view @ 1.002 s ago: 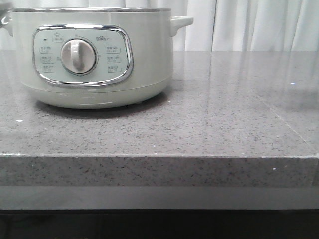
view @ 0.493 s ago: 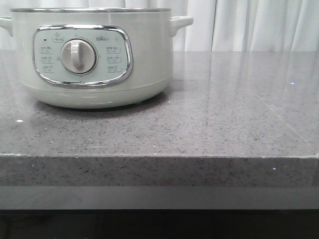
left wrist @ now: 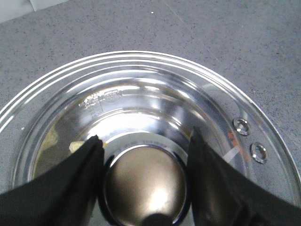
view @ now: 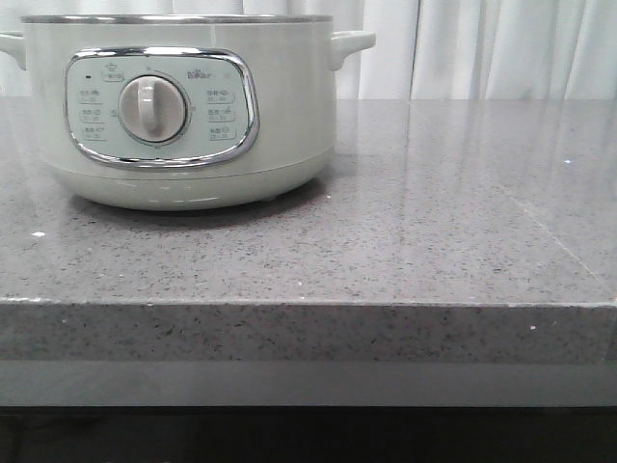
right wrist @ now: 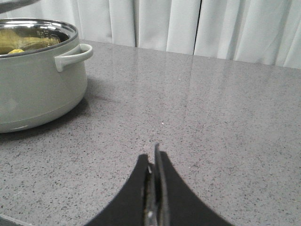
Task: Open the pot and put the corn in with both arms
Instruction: 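Lower the glass lid back onto the pot with the left gripper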
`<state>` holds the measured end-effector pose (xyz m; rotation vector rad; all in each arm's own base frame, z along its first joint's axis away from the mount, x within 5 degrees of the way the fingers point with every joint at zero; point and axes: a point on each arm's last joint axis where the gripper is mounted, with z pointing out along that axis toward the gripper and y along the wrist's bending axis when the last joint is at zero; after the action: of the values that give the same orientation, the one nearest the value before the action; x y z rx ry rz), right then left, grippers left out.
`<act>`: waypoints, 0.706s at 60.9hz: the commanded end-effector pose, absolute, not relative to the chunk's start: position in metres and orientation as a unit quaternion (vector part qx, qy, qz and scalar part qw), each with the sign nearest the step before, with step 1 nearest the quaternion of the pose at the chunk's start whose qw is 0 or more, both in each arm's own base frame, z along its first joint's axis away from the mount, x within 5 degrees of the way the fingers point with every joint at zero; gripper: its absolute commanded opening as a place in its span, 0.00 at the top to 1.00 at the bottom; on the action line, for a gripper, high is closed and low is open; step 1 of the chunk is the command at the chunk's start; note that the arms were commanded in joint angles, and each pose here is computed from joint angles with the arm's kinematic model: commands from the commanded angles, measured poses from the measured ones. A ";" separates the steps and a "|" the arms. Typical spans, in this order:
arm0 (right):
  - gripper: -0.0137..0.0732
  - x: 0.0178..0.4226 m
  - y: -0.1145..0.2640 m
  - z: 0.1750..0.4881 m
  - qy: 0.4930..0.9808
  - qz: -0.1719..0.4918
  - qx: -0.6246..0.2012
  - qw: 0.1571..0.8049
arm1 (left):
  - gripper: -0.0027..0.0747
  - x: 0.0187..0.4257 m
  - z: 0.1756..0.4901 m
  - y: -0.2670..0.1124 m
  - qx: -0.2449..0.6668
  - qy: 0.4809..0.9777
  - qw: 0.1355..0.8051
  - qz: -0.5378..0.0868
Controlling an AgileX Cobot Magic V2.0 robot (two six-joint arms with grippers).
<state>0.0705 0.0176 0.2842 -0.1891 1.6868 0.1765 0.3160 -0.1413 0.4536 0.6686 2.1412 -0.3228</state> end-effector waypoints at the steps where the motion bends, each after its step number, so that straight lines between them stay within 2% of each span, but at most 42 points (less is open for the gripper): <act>1: 0.92 0.071 0.016 0.299 0.715 0.076 -0.074 0.691 | 0.64 0.316 0.488 -0.145 0.254 0.811 0.505 -0.151; 17: 0.92 0.071 0.016 0.300 0.713 0.075 -0.073 0.694 | 0.64 0.340 0.471 -0.155 0.256 0.822 0.485 -0.150; 43: 0.92 0.071 0.016 0.300 0.712 0.075 -0.073 0.694 | 0.64 0.342 0.471 -0.157 0.251 0.818 0.493 -0.161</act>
<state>0.0707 0.0177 0.2831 -0.1893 1.6903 0.1765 0.3588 -0.1594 0.4264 0.6718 2.1897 -0.3431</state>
